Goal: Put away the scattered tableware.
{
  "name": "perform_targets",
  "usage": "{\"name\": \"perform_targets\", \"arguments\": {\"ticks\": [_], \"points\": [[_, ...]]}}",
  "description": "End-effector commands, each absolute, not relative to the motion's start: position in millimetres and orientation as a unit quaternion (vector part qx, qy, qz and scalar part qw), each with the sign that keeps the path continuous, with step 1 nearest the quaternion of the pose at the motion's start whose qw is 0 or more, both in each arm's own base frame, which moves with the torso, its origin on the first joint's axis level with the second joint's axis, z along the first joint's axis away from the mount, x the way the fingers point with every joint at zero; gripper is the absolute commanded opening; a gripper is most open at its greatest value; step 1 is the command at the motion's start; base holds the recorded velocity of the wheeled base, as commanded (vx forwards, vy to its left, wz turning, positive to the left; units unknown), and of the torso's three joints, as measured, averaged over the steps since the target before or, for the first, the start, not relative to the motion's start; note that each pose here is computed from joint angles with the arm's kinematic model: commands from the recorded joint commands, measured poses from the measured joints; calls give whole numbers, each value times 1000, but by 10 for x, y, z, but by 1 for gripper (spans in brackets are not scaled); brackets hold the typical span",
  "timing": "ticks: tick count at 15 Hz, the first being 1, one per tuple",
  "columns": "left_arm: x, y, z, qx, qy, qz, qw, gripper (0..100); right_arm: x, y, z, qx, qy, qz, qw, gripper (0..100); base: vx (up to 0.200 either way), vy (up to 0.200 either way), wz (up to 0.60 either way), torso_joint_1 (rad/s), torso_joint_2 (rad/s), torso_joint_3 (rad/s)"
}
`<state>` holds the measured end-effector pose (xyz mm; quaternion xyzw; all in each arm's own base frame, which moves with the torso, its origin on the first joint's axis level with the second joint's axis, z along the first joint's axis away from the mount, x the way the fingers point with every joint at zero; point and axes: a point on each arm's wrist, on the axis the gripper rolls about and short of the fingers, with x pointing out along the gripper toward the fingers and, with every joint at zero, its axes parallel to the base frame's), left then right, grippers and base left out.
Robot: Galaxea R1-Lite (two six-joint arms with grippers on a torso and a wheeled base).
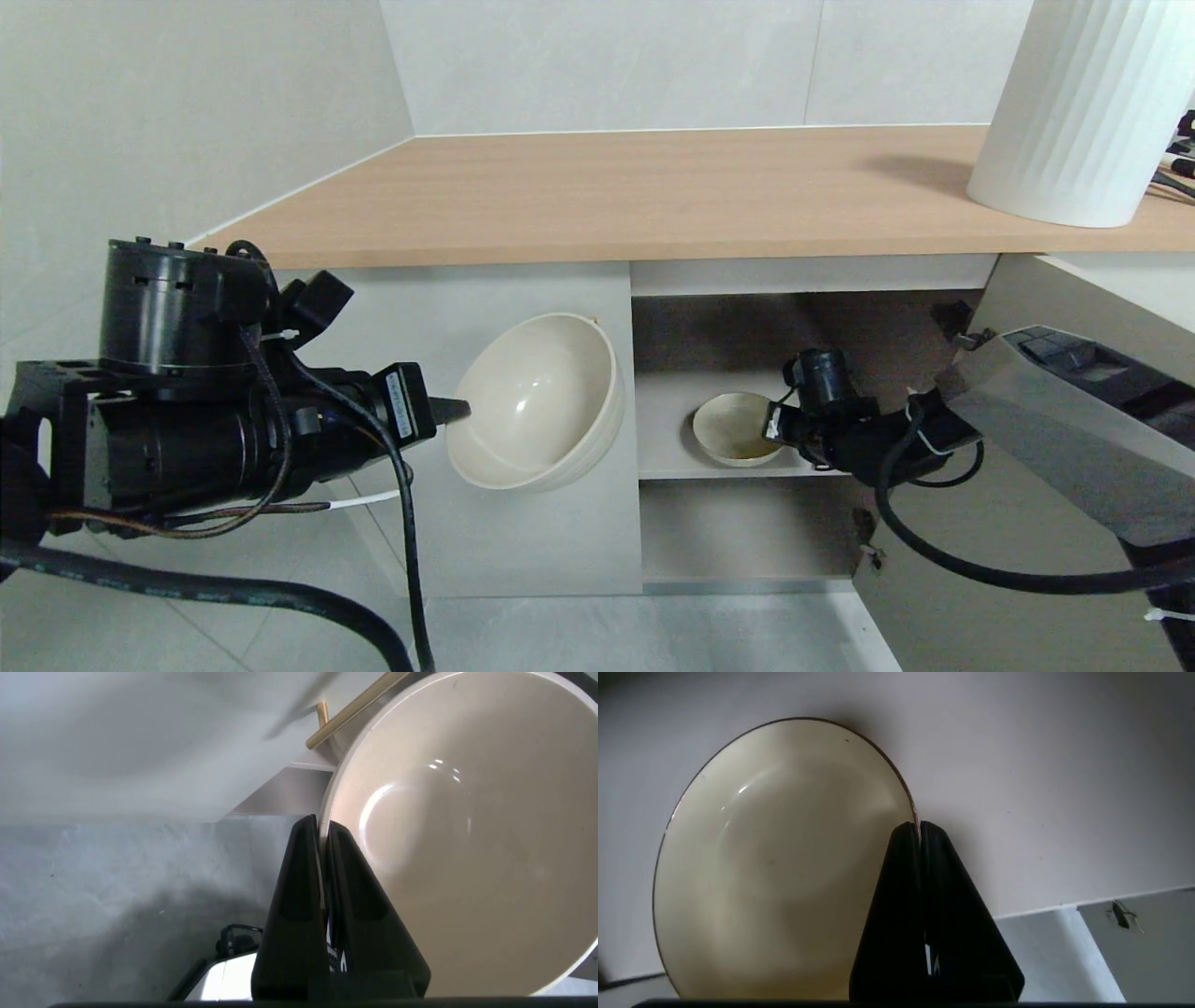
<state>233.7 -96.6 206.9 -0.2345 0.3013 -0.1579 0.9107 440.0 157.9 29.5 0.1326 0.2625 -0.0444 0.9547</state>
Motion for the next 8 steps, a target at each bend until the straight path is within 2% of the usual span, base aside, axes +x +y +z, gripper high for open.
{"name": "perform_targets", "arguments": {"ticks": [1, 8], "points": [[2347, -969, 2052, -234, 304, -156, 910, 0, 4466, 1560, 133, 129, 271, -51, 953, 0, 0, 0, 0, 0, 0, 0], [2340, -988, 2038, -232, 306, -159, 909, 0, 4623, 1563, -6, 126, 259, -68, 955, 0, 0, 0, 0, 0, 0, 0]]}}
